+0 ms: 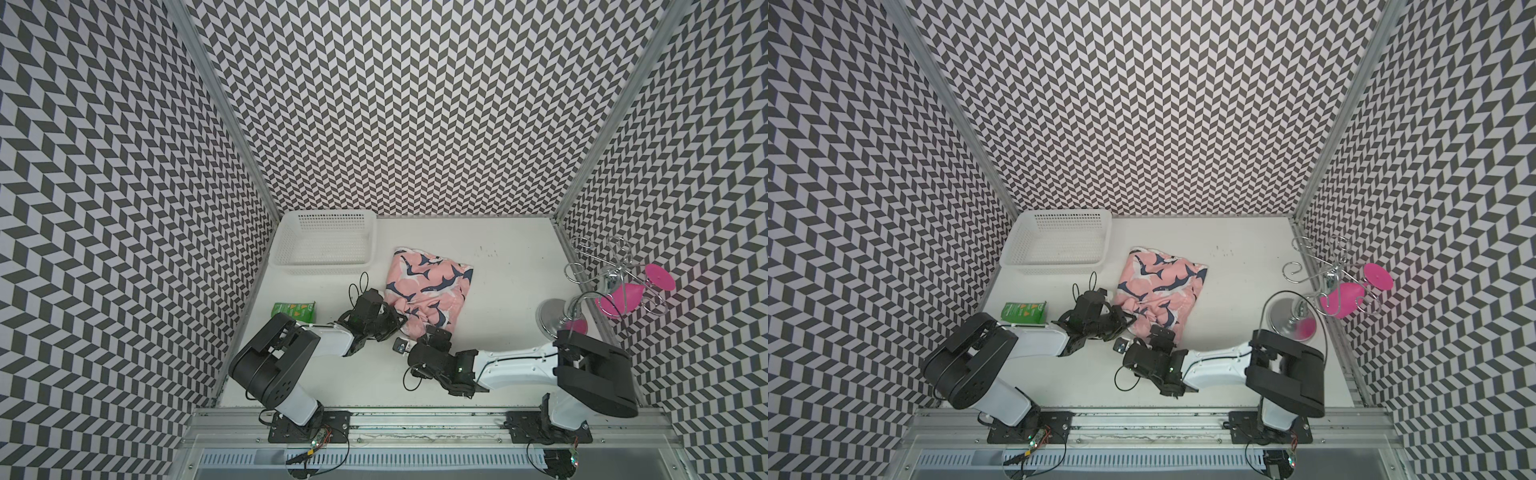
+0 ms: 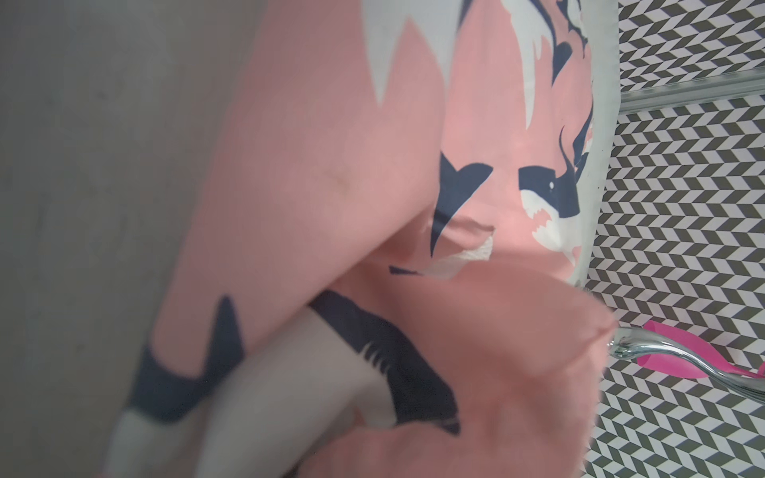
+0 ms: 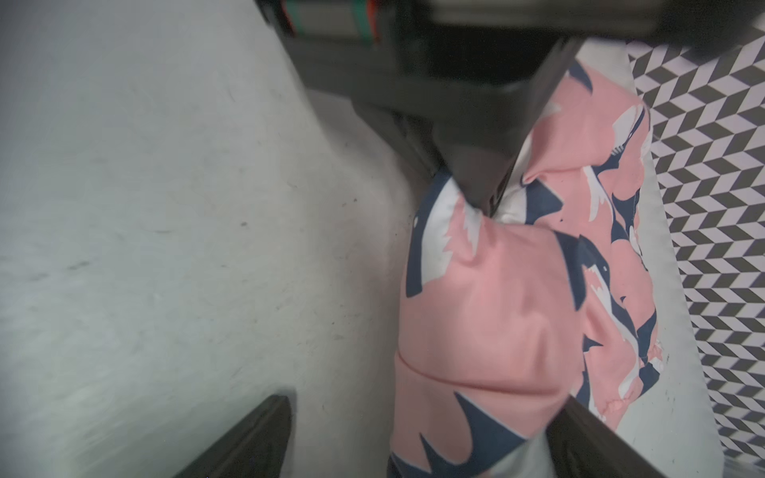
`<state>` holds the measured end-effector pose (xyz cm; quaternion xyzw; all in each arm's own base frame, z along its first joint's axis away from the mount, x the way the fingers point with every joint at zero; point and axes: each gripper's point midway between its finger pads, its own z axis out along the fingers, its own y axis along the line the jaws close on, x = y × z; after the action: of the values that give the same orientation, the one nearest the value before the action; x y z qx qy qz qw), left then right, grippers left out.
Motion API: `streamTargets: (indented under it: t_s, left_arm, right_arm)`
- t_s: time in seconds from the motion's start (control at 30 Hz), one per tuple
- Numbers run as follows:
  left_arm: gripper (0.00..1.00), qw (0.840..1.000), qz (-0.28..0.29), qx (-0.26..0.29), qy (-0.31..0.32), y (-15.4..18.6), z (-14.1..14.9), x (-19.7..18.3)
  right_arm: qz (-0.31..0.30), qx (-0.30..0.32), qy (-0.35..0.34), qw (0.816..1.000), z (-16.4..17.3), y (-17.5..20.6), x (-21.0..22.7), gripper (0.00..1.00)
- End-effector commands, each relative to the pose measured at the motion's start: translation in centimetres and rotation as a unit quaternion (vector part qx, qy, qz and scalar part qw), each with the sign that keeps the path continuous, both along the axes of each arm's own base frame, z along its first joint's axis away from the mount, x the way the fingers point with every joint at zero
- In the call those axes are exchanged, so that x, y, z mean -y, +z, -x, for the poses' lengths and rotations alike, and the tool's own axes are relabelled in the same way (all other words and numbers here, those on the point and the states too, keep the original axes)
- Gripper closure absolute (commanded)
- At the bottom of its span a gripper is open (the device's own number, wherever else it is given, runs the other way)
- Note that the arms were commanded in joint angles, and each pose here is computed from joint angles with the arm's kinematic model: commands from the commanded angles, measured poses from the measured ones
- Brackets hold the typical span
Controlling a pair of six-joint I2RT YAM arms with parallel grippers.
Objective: Roll up the shorts
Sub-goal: Roll the shorts at the center of the board.
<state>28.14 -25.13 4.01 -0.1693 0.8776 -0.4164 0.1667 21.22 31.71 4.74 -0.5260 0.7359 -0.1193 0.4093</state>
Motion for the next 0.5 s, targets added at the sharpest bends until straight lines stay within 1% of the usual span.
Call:
streamTargets:
  t_s: [0.0, 0.03, 0.07, 0.1, 0.13, 0.27, 0.3, 0.33, 0.37, 0.4, 0.43, 0.47]
  left_arm:
    - [1.0, 1.0, 0.007, -0.005, -0.015, 0.7, 0.4, 0.4]
    - [1.0, 1.0, 0.009, -0.006, -0.016, 0.7, 0.5, 0.4]
    - [1.0, 1.0, 0.011, -0.007, -0.017, 0.7, 0.6, 0.4]
    - [1.0, 1.0, 0.014, -0.009, -0.018, 0.7, 0.7, 0.4]
    - [1.0, 1.0, 0.016, -0.01, -0.019, 0.7, 0.7, 0.5]
    - [1.0, 1.0, 0.022, -0.005, -0.017, 1.1, 0.7, 0.0]
    - [1.0, 1.0, 0.023, 0.0, -0.018, 1.2, 0.6, 0.0]
    - [0.85, 1.0, 0.022, 0.007, -0.018, 1.5, 0.5, -0.2]
    - [0.65, 1.0, 0.02, 0.014, -0.017, 1.8, 0.3, -0.3]
    - [0.53, 0.999, 0.019, 0.024, -0.017, 2.2, 0.1, -0.5]
    - [0.44, 0.999, 0.011, 0.034, -0.015, 2.5, -0.1, -0.8]
    - [0.38, 0.999, 0.006, 0.047, -0.011, 3.0, -0.4, -1.2]
  right_arm:
    - [0.003, 0.057, -0.03, 0.998, -1.7, 0.7, -0.6, 0.04]
    - [0.006, 0.065, -0.034, 0.997, -1.9, 0.6, -0.6, 0.1]
    - [0.005, 0.065, -0.034, 0.997, -2.1, 0.5, -0.8, 0.21]
    - [0.004, 0.059, -0.033, 0.998, -2.2, 0.4, -0.9, 0.33]
    - [0.004, 0.052, -0.032, 0.998, -2.3, 0.2, -1.0, 0.42]
    - [0.006, -0.006, -0.024, 1.0, -2.5, -1.3, -0.7, 0.74]
    - [0.005, -0.021, -0.022, 1.0, -2.4, -1.6, -0.6, 0.8]
    - [-0.001, -0.043, -0.017, 0.999, -2.2, -1.8, -0.6, 0.85]
    - [-0.009, -0.072, -0.007, 0.997, -1.9, -2.1, -0.7, 0.86]
    - [-0.016, -0.103, 0.001, 0.995, -1.4, -2.3, -0.9, 0.88]
    - [-0.027, -0.134, 0.003, 0.991, -1.3, -2.5, -0.9, 0.9]
    - [-0.039, -0.17, 0.007, 0.985, -0.9, -2.6, -1.2, 0.9]
